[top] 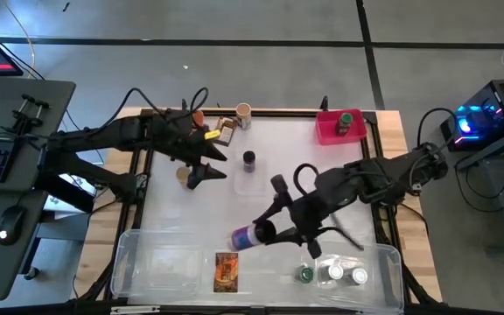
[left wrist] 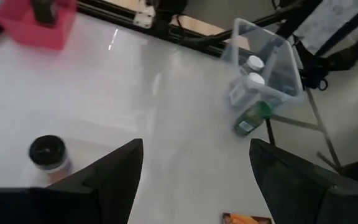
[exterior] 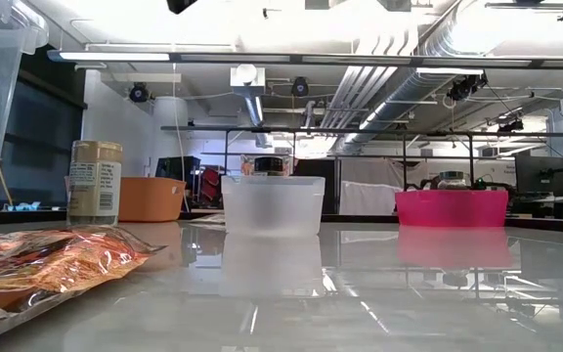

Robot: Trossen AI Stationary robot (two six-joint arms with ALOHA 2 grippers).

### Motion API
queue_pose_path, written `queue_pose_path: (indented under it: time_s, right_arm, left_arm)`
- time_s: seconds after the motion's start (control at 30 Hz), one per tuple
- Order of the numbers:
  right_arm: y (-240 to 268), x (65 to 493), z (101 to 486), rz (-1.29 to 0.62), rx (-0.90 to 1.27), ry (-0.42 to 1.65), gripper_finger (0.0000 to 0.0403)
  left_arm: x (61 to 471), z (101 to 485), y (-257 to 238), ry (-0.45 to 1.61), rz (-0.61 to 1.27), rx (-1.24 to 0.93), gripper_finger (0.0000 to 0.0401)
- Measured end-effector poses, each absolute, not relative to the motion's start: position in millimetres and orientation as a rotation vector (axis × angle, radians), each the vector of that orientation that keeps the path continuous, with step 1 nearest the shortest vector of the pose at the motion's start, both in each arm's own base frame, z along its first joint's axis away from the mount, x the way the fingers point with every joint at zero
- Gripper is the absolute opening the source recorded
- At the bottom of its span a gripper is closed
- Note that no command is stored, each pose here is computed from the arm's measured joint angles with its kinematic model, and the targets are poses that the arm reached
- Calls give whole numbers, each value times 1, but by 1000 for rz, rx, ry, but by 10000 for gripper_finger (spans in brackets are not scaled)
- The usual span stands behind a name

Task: Sort spices by type
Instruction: Put the black seasoning bottle into the white bin

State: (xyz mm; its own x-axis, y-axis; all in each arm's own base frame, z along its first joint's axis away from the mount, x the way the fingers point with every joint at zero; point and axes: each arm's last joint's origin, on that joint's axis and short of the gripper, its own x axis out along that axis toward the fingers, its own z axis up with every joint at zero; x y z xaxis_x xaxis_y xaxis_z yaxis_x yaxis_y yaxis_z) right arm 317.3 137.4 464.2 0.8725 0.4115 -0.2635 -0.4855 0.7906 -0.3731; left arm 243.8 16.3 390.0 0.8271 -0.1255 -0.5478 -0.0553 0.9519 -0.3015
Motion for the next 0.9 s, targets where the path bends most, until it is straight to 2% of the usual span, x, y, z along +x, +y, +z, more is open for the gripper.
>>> queue_pose_path:
  time_s: [0.13,0.3,0.6,0.9]
  right_arm:
    - [140,318,477,548,-478,4,196]
    - [146,315,481,659,-510,-70,196]
    - [165,305,494,751,-583,-282,196]
    - [165,305,493,733,-586,-265,196]
  left_arm:
    - [245,392,10,582,-64,-303,282]
    - [246,393,8,566,-71,-305,282]
    - [246,393,9,566,-57,-324,282]
    - [246,393,9,569,-57,-324,282]
